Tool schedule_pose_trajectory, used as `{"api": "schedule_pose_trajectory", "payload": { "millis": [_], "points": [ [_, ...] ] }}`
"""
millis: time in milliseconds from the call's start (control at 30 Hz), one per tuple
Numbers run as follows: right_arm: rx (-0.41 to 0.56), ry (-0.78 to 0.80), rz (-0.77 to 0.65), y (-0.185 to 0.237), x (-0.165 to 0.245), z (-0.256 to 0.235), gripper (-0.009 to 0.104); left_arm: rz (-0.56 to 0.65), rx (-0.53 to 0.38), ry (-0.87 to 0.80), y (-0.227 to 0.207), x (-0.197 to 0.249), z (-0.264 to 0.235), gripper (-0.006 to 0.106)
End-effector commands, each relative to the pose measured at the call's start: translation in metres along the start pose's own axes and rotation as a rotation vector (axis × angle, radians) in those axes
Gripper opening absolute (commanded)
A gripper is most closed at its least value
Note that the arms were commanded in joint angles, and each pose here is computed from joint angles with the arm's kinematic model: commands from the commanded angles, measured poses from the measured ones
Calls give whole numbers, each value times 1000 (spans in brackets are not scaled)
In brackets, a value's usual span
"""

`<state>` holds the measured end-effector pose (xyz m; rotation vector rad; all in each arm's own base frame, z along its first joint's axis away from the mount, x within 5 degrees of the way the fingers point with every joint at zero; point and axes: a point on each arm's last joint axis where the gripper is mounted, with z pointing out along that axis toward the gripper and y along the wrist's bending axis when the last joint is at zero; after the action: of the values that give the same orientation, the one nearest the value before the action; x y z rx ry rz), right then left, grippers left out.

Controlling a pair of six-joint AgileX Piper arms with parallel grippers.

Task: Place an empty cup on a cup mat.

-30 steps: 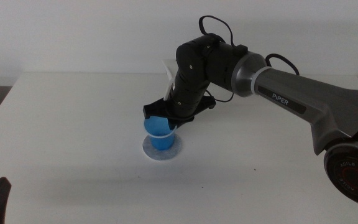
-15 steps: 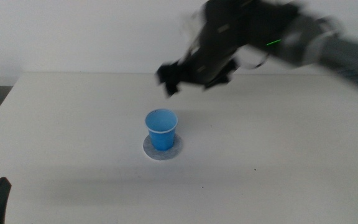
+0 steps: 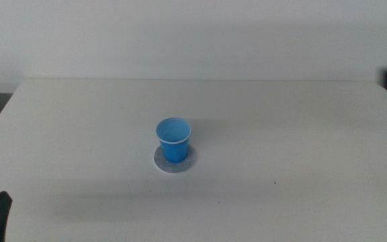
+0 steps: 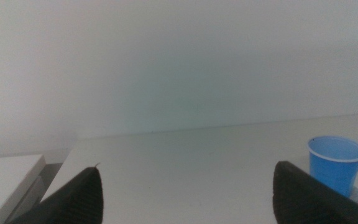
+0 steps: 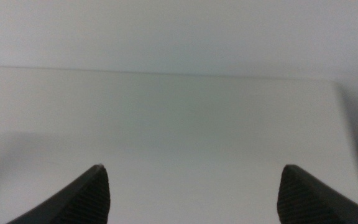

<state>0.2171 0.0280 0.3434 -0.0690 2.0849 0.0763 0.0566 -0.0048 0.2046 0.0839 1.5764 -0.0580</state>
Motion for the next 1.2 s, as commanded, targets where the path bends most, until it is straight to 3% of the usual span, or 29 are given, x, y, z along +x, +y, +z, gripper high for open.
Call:
{"api": "schedule_pose_trajectory", "payload": {
  "millis": [0, 200, 733, 1033, 1167],
  "points": [
    [65, -51, 2, -17, 20, -23, 92, -6, 2, -10, 0, -1, 0, 94],
    [130, -125, 18, -27, 77, -55, 92, -6, 2, -10, 0, -1, 0, 94],
    [84, -317, 107, -19, 190, -81, 92, -6, 2, -10, 0, -1, 0, 94],
    [88, -295, 102, -20, 215, -69, 92, -6, 2, -10, 0, -1, 0, 94],
    [86, -380, 91, -20, 211, -68, 92, -6, 2, -10, 0, -1, 0, 94]
  ]
}}
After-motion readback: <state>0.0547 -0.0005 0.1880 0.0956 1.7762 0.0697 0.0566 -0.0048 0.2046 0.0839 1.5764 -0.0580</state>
